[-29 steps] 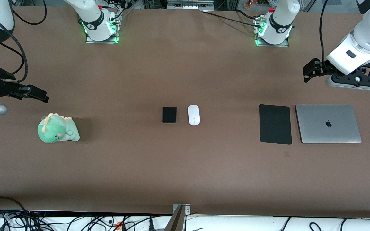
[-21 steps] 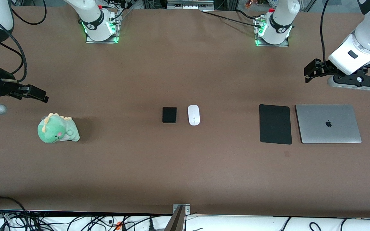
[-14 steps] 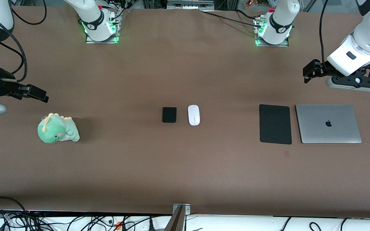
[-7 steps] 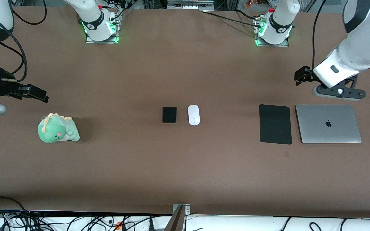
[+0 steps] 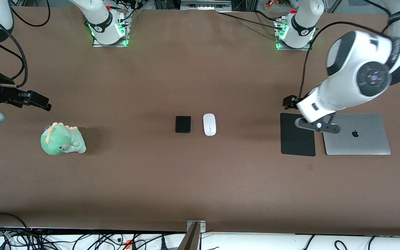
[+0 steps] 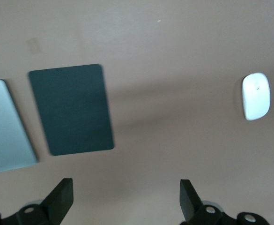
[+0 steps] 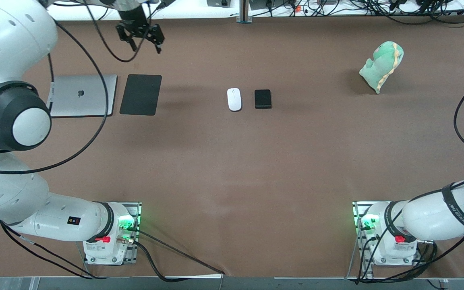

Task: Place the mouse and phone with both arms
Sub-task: 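Move the left gripper over the white mouse and lower onto it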

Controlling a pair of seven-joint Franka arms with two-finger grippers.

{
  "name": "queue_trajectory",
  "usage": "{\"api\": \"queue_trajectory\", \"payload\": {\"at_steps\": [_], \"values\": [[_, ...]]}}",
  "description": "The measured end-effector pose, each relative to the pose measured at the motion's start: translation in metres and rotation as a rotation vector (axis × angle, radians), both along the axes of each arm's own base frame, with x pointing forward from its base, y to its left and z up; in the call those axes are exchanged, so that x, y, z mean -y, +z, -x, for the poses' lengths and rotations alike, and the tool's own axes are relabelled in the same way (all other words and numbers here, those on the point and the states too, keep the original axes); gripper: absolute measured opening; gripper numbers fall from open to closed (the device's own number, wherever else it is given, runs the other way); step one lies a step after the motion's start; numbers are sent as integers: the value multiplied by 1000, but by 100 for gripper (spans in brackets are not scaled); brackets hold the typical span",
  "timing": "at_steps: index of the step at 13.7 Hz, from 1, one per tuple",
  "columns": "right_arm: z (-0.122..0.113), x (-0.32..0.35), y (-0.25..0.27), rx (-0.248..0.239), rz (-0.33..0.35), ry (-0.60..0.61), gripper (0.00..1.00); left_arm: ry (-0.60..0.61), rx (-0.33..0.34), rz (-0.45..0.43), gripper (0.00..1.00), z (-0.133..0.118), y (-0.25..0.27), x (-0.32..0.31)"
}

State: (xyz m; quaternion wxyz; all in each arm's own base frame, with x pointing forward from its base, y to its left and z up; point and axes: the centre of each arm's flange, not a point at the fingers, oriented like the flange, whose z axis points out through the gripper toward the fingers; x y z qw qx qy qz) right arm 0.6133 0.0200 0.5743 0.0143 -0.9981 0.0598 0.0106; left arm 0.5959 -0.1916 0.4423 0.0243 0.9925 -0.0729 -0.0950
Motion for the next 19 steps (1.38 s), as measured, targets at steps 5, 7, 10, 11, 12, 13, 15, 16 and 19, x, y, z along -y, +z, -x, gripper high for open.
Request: {"api": "queue_trajectory", "payload": {"at_steps": [5, 7, 10, 11, 12, 13, 15, 16, 19], "values": [[0, -1, 0, -1, 0, 1, 100, 102, 104, 21, 100, 18, -40, 126], [0, -1, 0, -1, 0, 2, 100, 127, 141, 49, 100, 30, -72, 177], [0, -1, 0, -1, 0, 2, 100, 159, 175, 88, 100, 55, -137, 244], [0, -1, 0, -1, 0, 2, 100, 147, 180, 85, 100, 62, -159, 256], [0, -1, 0, -1, 0, 2, 100, 131, 180, 69, 100, 67, -178, 263], [0, -1, 0, -1, 0, 2, 100, 120, 179, 51, 100, 70, -192, 265], [0, -1, 0, -1, 0, 2, 100, 115, 172, 36, 100, 76, -212, 270], [0, -1, 0, -1, 0, 2, 100, 105, 176, 29, 100, 79, -220, 273], [0, -1, 0, -1, 0, 2, 100, 91, 202, 19, 100, 80, -234, 276]]}}
